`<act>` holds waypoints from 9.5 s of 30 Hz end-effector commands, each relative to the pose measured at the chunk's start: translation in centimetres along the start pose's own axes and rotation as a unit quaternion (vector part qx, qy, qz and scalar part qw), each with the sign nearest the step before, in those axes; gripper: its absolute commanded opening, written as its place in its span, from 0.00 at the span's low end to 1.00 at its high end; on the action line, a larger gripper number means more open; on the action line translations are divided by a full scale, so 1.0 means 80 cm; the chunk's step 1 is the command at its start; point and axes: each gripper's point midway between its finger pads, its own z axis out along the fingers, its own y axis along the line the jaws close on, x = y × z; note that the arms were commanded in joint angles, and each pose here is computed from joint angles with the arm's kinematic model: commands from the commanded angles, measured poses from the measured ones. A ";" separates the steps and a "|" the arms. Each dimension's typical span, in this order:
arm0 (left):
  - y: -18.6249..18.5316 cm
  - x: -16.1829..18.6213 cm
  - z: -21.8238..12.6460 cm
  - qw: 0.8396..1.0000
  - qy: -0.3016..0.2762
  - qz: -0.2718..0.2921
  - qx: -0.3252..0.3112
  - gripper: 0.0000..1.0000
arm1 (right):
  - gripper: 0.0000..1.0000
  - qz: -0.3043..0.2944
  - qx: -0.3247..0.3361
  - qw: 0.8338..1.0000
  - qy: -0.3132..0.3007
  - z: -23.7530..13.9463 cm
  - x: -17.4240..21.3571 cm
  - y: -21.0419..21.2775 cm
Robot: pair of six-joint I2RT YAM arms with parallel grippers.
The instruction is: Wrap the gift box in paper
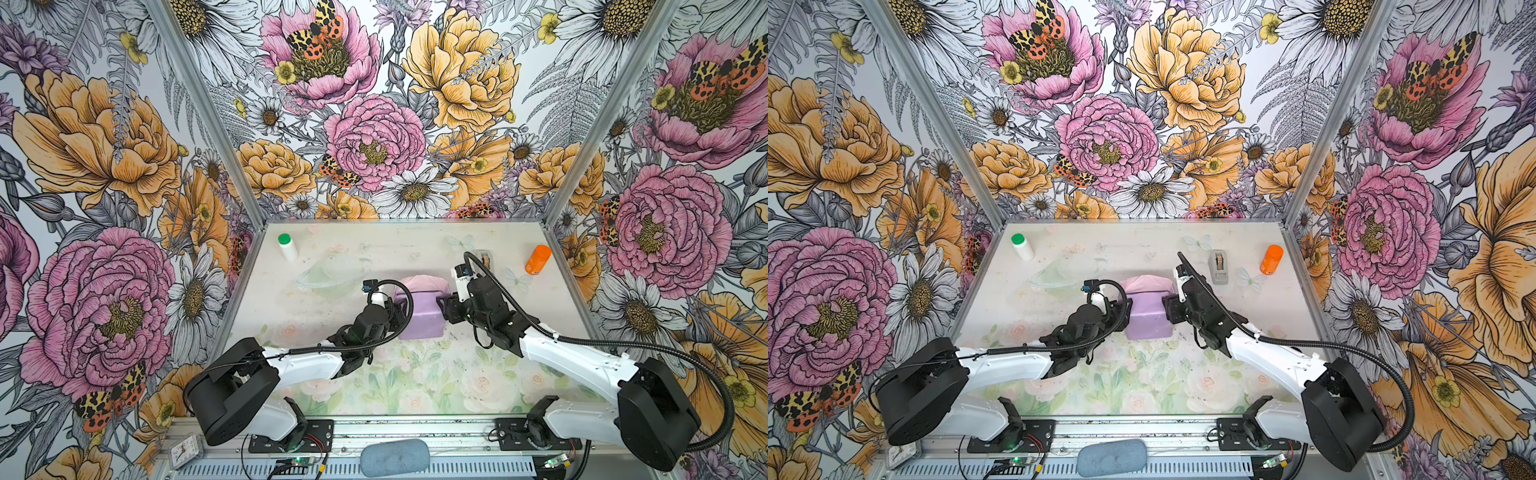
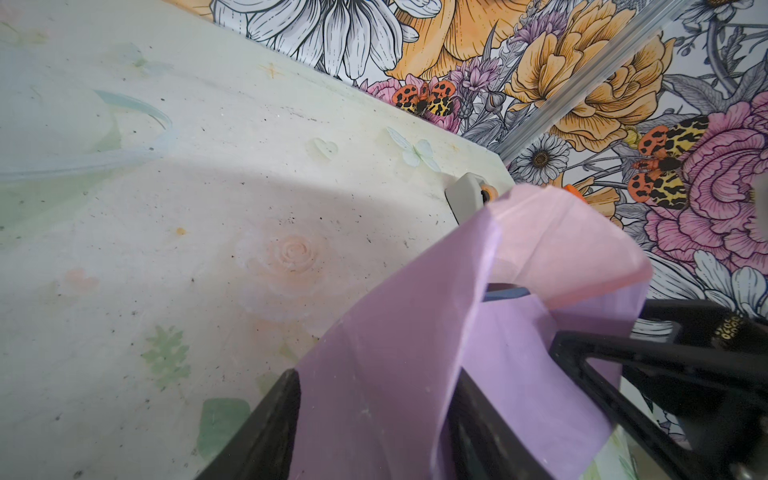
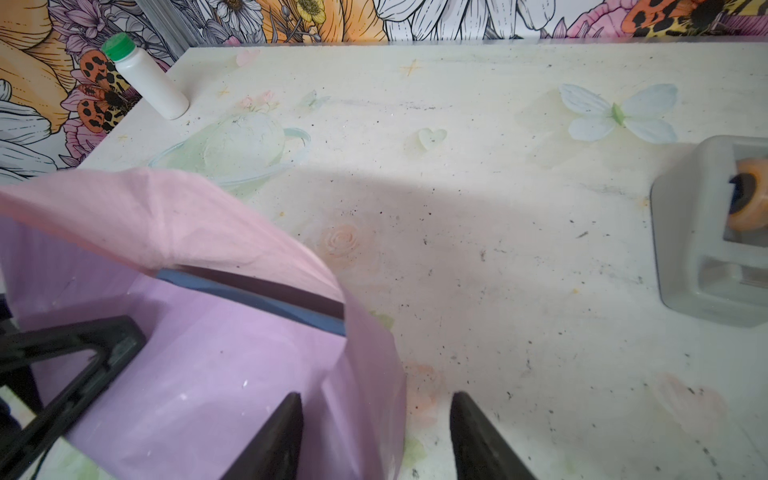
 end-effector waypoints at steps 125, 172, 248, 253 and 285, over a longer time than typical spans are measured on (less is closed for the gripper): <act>0.018 0.020 0.007 0.997 0.040 0.049 -0.036 0.59 | 0.34 0.080 -0.100 0.987 -0.093 -0.065 -0.042 -0.005; 0.017 0.006 0.011 0.998 0.032 0.049 -0.028 0.59 | 0.42 0.088 -0.158 0.975 0.132 0.009 0.076 0.012; -0.054 -0.074 0.003 0.961 0.124 0.226 0.098 0.83 | 0.50 0.021 -0.179 0.975 0.133 0.029 0.083 0.026; -0.064 -0.073 0.008 0.905 0.236 0.321 0.149 0.83 | 0.50 0.007 -0.195 0.972 0.129 0.030 0.080 0.030; -0.099 -0.013 0.078 0.739 0.371 0.465 0.315 0.62 | 0.50 -0.001 -0.228 0.969 0.092 0.027 0.051 0.038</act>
